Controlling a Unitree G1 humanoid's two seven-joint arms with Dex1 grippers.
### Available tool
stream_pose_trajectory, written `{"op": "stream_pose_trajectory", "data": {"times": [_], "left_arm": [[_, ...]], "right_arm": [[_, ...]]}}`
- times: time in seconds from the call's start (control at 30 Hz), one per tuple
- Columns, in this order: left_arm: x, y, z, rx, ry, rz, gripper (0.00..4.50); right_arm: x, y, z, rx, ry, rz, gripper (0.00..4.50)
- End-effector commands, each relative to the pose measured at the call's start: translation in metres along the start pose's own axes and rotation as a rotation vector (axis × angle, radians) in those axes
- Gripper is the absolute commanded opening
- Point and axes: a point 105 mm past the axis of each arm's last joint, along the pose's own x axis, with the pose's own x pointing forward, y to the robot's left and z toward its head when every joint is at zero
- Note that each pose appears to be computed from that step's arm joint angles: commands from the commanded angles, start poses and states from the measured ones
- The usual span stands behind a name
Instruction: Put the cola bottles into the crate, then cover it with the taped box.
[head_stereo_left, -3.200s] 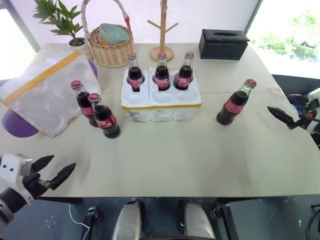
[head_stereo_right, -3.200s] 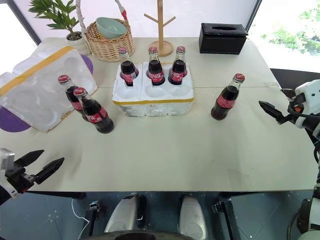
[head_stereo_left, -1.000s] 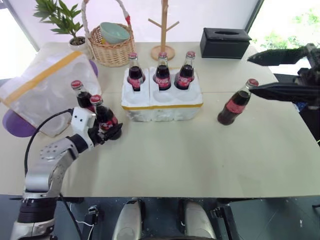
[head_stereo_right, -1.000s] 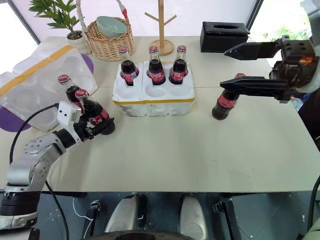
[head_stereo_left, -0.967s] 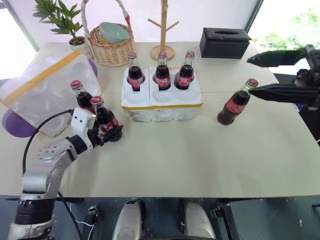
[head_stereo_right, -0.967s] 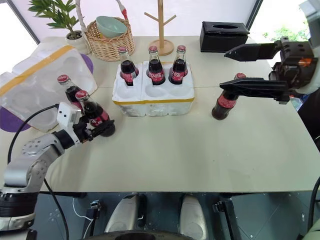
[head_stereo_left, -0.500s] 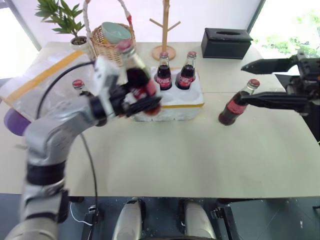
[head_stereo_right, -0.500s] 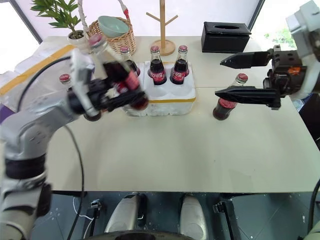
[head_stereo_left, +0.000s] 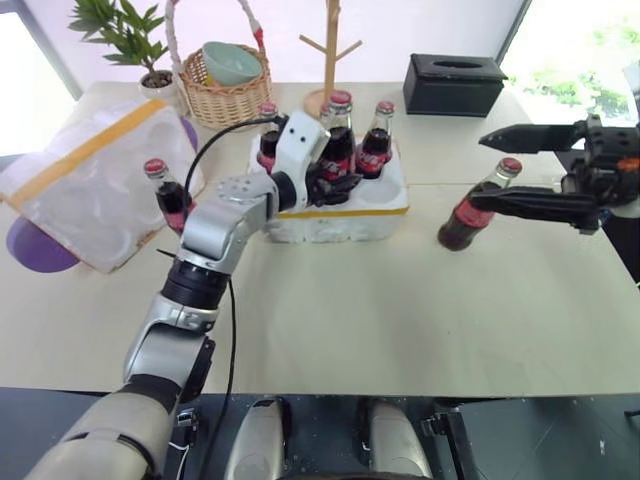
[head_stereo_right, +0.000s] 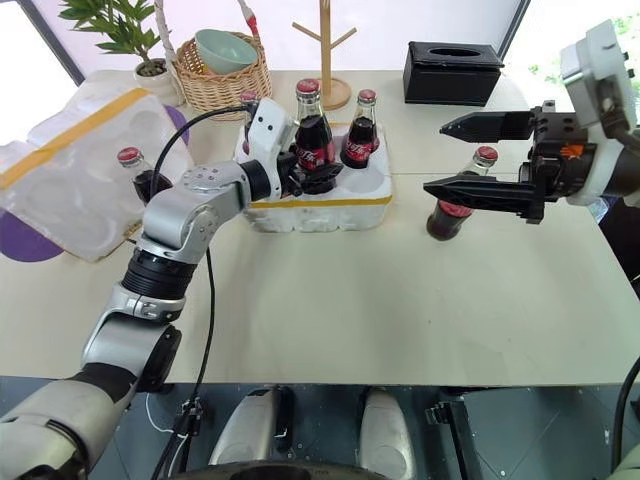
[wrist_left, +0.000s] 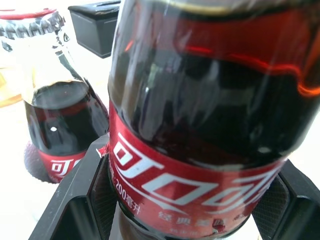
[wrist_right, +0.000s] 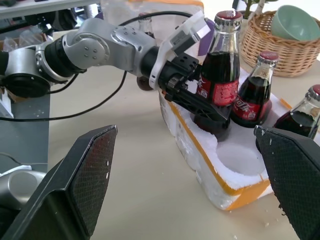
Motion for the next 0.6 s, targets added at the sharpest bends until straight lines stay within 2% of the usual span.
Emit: {"op": "stream_pose_trajectory", "data": {"times": [0.03, 0.07, 0.1, 0.17, 0.27, 0.4, 0.5, 0.6], "left_arm": [[0.000, -0.008, 0.022, 0.055, -0.040, -0.025, 2.83], [0.000, -0.007, 0.018, 0.050, -0.023, -0.020, 2.83], [0.001, -0.006, 0.013, 0.052, -0.002, -0.012, 3.85], [-0.001, -0.002, 0.004, 0.054, 0.031, 0.014, 4.45], [-0.008, 0.000, 0.003, 0.037, 0.030, 0.029, 4.45], [-0.031, 0.000, 0.016, -0.004, -0.039, 0.022, 4.45], [-0.079, -0.020, 0.033, -0.074, -0.161, -0.112, 4.45], [-0.125, -0.027, 0.022, -0.076, -0.136, -0.120, 4.45]], "right_arm": [[-0.004, -0.002, 0.009, -0.061, -0.024, -0.032, 4.50], [-0.003, -0.002, 0.009, -0.061, -0.023, -0.032, 4.50], [-0.002, -0.003, 0.008, -0.062, -0.022, -0.033, 4.50], [0.000, -0.007, 0.006, -0.070, -0.014, -0.040, 4.50], [0.002, -0.010, 0.007, -0.079, -0.013, -0.041, 4.50], [0.006, -0.013, 0.007, -0.089, -0.012, -0.032, 4.50], [0.011, -0.014, 0.007, -0.087, -0.020, -0.017, 4.50], [0.013, -0.015, 0.007, -0.088, -0.021, -0.009, 4.50]]}}
